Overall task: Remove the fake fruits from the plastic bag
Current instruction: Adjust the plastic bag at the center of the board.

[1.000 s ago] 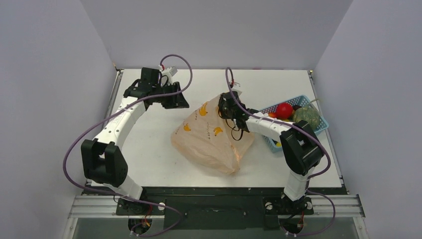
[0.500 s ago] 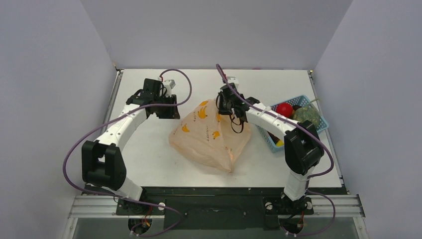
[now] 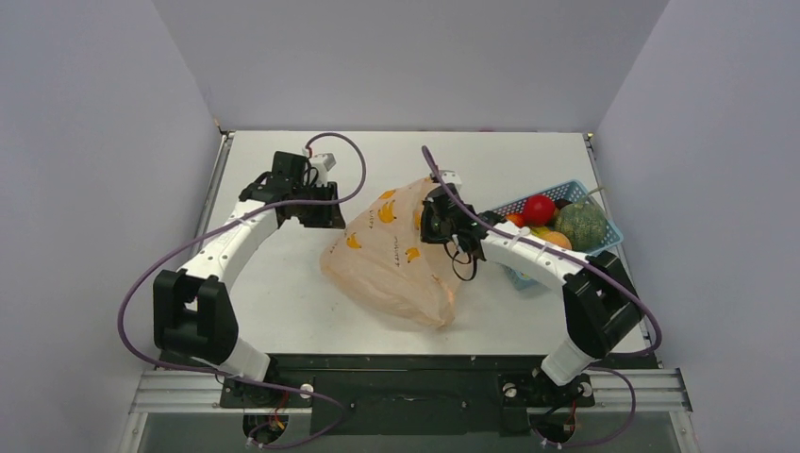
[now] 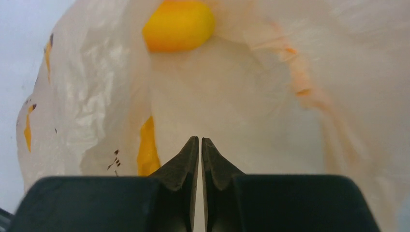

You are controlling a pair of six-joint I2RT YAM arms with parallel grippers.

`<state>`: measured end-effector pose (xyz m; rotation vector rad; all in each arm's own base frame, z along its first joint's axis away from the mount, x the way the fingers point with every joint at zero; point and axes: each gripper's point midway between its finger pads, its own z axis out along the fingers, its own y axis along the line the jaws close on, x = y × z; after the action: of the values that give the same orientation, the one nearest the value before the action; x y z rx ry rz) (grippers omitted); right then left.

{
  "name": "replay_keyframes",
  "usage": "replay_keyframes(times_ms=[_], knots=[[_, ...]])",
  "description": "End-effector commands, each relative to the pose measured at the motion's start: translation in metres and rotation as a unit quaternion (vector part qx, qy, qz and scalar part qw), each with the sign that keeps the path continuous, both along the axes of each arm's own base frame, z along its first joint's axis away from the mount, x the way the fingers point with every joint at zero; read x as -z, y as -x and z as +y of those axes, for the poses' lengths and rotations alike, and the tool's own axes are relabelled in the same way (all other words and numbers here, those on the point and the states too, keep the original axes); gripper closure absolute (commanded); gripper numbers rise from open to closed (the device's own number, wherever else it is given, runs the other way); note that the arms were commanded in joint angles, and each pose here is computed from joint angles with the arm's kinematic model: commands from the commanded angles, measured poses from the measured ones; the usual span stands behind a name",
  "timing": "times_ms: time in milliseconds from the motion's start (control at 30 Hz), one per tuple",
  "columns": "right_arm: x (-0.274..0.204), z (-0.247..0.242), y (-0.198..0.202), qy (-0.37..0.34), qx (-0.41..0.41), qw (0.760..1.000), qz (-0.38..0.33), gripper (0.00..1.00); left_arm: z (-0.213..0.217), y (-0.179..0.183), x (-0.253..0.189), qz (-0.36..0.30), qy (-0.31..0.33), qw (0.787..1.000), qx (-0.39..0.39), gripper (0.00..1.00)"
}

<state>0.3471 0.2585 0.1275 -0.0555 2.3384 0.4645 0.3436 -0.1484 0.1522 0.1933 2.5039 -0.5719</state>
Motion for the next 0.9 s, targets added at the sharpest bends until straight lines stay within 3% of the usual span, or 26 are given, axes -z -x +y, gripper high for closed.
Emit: replay_keyframes(times_ms=[0,167,267,333,500,700,867], knots=[[-0.021,0.071,0.017,-0.071,-0.04,0.996,-0.029,0.93,-0.021,-0.003,0.012,0.02,0.029,0.999,0.027,0.67],[-0.045,0.137,0.033,-0.211,-0.054,0.976,-0.026,0.86,-0.013,-0.008,0.024,0.037,0.015,0.999,0.01,0.67],[-0.058,0.145,0.04,-0.344,0.026,0.939,-0.021,0.86,-0.01,-0.009,0.031,0.046,0.016,0.999,0.007,0.67],[-0.063,0.15,0.05,-0.384,0.054,0.921,-0.037,0.86,-0.015,-0.009,0.038,0.059,0.024,0.998,0.013,0.67],[-0.059,0.159,0.055,-0.311,0.05,0.946,-0.079,0.8,-0.018,-0.007,0.059,0.097,0.027,0.995,0.016,0.69],[-0.025,0.102,0.022,-0.313,0.104,0.942,-0.06,0.73,-0.017,-0.008,0.058,0.092,0.022,0.995,0.016,0.69],[-0.016,0.096,0.01,-0.284,0.099,0.951,-0.067,0.71,-0.015,-0.009,0.057,0.088,0.017,0.996,0.014,0.69]])
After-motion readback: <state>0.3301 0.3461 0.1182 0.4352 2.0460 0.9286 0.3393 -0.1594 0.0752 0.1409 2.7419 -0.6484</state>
